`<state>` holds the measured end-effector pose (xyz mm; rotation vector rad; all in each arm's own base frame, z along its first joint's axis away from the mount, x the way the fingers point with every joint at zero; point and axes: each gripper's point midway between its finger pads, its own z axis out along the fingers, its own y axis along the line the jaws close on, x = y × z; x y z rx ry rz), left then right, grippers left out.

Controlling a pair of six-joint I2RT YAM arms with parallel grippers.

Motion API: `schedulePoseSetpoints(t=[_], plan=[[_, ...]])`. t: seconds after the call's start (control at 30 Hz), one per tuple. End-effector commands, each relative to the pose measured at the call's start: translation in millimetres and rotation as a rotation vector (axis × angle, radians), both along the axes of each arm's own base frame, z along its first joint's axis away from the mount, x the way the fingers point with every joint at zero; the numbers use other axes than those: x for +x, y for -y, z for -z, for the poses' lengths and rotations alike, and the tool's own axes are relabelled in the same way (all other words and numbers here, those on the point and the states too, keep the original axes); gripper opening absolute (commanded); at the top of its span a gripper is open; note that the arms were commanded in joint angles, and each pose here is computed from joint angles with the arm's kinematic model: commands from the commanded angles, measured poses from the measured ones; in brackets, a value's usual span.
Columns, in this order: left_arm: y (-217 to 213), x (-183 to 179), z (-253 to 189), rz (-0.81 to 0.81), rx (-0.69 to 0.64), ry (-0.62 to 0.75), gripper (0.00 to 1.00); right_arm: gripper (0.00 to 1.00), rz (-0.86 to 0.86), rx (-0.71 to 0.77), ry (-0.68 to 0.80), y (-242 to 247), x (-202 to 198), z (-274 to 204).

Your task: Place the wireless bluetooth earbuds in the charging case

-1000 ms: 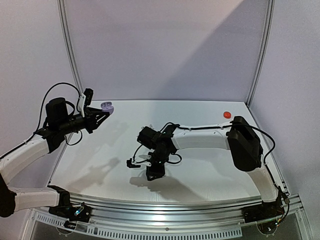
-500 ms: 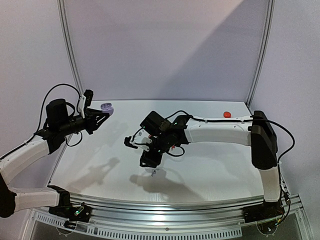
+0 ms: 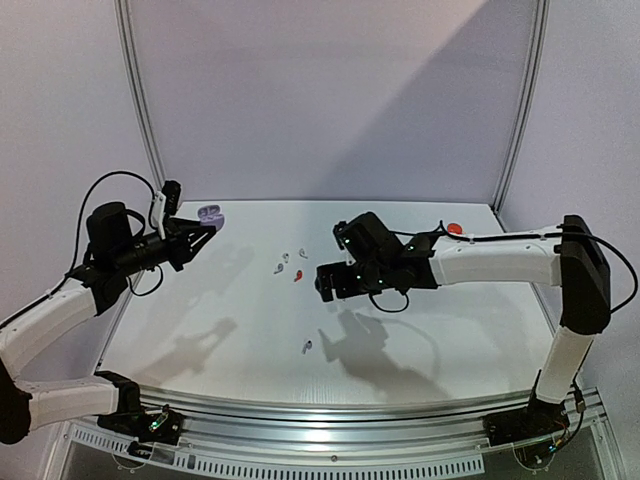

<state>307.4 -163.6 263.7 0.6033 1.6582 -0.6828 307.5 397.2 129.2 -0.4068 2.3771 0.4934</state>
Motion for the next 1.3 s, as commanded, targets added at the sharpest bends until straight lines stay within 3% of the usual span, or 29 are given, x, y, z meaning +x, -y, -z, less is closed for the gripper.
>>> schedulePoseSetpoints(t=[0.0,0.17,0.3,0.5,0.7,0.9,1.27], plan=[[-1.5,-2.4,-1.1,0.002,-0.028,0.007,0.0,0.99,0.215,0.172,0.0,7.2,21.7,-38.6],[-2.6,3.6,-2.7,-0.023,-0.06,-0.032,0.0,0.98,0.224,-0.03,-0.103,3.1,9.9,-18.4],[-6.2,8.9,-4.4,-0.057,-0.064,-0.026,0.0,0.91,0.255,-0.165,-0.174,-2.0,-1.5,10.2],[-8.4,11.1,-5.9,-0.075,-0.069,0.0,0.0,0.78,0.275,-0.226,-0.251,-24.0,-11.7,34.5],[-8.2,1.8,0.3,-0.066,-0.054,-0.017,0.0,0.73,0.22,-0.322,-0.33,-49.6,-19.4,82.7],[-11.0,-7.2,12.4,-0.074,-0.055,-0.031,0.0,0.65,0.193,-0.345,-0.342,-56.7,-23.6,101.7],[-11.5,-11.3,24.8,-0.072,-0.047,-0.055,0.0,0.62,0.066,-0.497,-0.405,-59.9,-82.2,140.9]])
